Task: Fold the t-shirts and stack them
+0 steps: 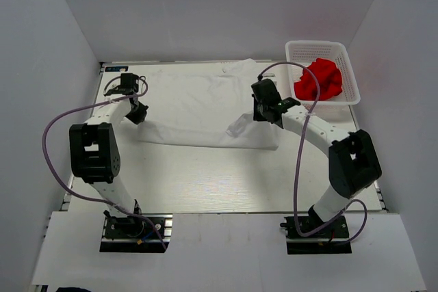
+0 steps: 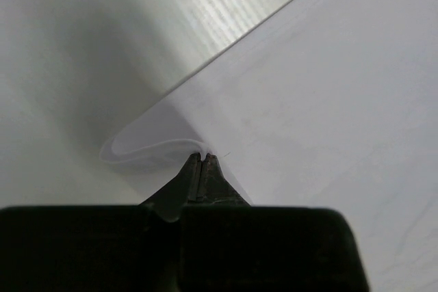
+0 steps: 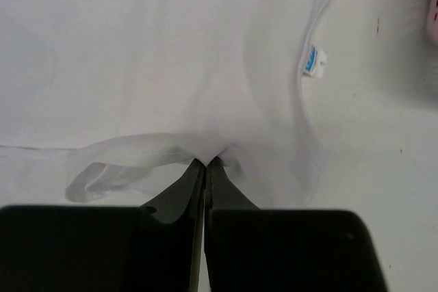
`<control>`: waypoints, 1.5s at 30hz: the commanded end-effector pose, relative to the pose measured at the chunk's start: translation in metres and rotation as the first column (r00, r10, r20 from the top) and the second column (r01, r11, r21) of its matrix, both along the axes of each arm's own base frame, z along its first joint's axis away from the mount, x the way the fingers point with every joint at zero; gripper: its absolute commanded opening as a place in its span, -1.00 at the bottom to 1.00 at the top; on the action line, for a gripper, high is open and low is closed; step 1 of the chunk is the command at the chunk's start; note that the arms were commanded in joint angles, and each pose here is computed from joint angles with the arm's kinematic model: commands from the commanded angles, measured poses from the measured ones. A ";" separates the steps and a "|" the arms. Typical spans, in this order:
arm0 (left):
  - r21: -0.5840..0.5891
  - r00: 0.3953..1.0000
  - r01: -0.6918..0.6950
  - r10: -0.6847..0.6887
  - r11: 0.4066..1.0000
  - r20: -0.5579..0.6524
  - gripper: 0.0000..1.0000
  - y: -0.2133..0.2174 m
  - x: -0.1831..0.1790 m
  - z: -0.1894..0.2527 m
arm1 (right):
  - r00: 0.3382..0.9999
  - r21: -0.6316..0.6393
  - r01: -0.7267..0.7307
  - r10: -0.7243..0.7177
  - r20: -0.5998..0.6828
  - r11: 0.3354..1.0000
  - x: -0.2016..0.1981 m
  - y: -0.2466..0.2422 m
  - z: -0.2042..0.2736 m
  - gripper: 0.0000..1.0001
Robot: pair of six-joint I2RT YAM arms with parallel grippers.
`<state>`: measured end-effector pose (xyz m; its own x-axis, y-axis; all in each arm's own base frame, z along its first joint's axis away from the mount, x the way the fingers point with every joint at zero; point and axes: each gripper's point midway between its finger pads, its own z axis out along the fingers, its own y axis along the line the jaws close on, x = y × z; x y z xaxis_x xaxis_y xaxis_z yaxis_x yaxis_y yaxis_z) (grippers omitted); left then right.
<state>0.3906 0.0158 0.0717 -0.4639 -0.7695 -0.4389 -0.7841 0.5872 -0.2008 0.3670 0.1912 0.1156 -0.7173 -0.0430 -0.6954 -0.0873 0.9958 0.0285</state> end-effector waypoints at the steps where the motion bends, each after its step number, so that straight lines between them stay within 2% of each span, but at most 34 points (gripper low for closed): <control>1: 0.029 0.999 -0.031 0.030 0.999 0.046 -1.00 0.006 0.024 0.019 | 0.999 0.014 -0.030 0.029 0.039 0.999 0.028 0.001 0.018 -1.00; 7: 0.058 0.999 -0.042 0.043 0.997 -0.004 -1.00 0.012 0.044 0.005 | 0.995 -0.003 -0.091 0.091 0.042 0.996 0.068 0.006 0.014 -1.00; 8: 0.066 0.999 -0.046 0.047 0.997 -0.004 -1.00 0.014 0.048 0.006 | 0.994 0.001 -0.084 0.084 0.065 0.996 0.079 0.005 0.027 -1.00; 9: 0.068 0.998 -0.045 0.047 0.997 -0.031 -1.00 0.014 0.048 -0.003 | 0.996 -0.009 -0.083 0.083 0.038 0.997 0.089 0.007 0.012 -1.00; 10: 0.068 0.997 -0.053 0.056 0.996 -0.045 -0.76 0.018 0.049 -0.007 | 0.996 -0.012 -0.086 0.086 0.031 0.996 0.093 0.007 0.009 -1.00; 12: 0.075 0.997 -0.068 0.071 0.995 -0.038 -0.46 0.020 0.059 -0.006 | 0.997 -0.033 -0.078 0.078 -0.014 0.996 0.107 0.004 -0.014 -1.00; 13: 0.084 0.995 -0.070 0.075 0.994 -0.063 -0.25 0.021 0.059 -0.015 | 0.997 -0.038 -0.080 0.079 -0.009 0.996 0.119 0.007 -0.017 -1.00; 14: 0.083 0.995 -0.084 0.087 0.993 -0.042 0.48 0.027 0.068 -0.010 | 0.998 -0.027 -0.069 0.069 0.000 0.997 0.130 0.005 -0.009 -0.88; 15: 0.073 0.997 -0.064 0.068 0.995 -0.041 0.79 0.025 0.074 -0.010 | 0.997 -0.022 -0.076 0.076 -0.026 0.997 0.134 0.009 -0.022 -0.60; 16: 0.068 0.997 -0.045 0.049 0.997 -0.062 0.99 0.023 0.075 -0.011 | 0.994 -0.031 -0.077 0.075 -0.073 0.997 0.134 0.007 -0.037 -0.06; 17: 0.068 0.997 -0.045 0.049 0.997 -0.056 1.00 0.023 0.086 -0.006 | 0.997 -0.023 -0.063 0.062 -0.053 0.998 0.145 0.009 -0.021 0.08; 19: 0.080 0.995 -0.037 0.044 0.996 -0.085 1.00 0.025 0.083 0.001 | 0.996 -0.033 -0.029 0.026 -0.084 0.999 0.142 0.004 -0.026 0.22; 20: 0.090 0.995 -0.041 0.048 0.995 -0.082 1.00 0.027 0.084 0.005 | 0.993 -0.034 -0.027 0.023 -0.112 0.999 0.133 0.002 -0.034 0.22; 23: 0.094 0.998 -0.036 0.040 0.995 -0.040 1.00 0.027 0.078 0.019 | 0.995 0.018 -0.042 0.043 -0.091 0.999 0.115 0.005 -0.022 0.39; 25: 0.090 1.000 -0.015 0.013 0.996 0.021 1.00 0.020 0.075 0.034 | 0.993 0.072 -0.057 0.064 -0.095 0.996 0.091 0.006 -0.024 0.43; 26: 0.085 0.999 0.022 -0.024 0.996 0.032 1.00 0.017 0.074 0.037 | 0.996 0.098 -0.064 0.071 -0.062 0.993 0.089 0.008 -0.012 0.63; 28: 0.064 0.991 0.113 -0.117 0.992 0.064 1.00 0.003 0.077 0.039 | 0.989 0.126 -0.078 0.093 -0.116 0.989 0.064 0.007 -0.035 0.63; 29: 0.017 0.983 0.167 -0.168 0.986 0.068 1.00 -0.009 0.077 0.030 | 0.990 0.160 -0.104 0.117 -0.073 0.982 0.063 0.011 -0.023 0.63; 30: 0.000 0.976 0.206 -0.205 0.979 0.072 1.00 -0.018 0.076 0.025 | 0.987 0.163 -0.120 0.136 -0.089 0.979 0.054 0.010 -0.036 0.63; 36: -0.033 0.973 0.232 -0.233 0.972 -0.008 1.00 -0.030 0.057 -0.010 | 0.980 0.177 -0.129 0.152 -0.126 0.976 0.041 0.006 -0.055 0.63; 40: -0.080 0.966 0.243 -0.249 0.967 -0.069 1.00 -0.036 0.045 -0.042 | 0.971 0.232 -0.127 0.168 -0.168 0.964 0.026 0.012 -0.071 0.66; 45: -0.058 0.960 0.211 -0.218 0.976 -0.177 1.00 -0.027 0.016 -0.069 | 0.960 0.217 -0.106 0.157 -0.232 0.970 0.007 0.001 -0.085 0.66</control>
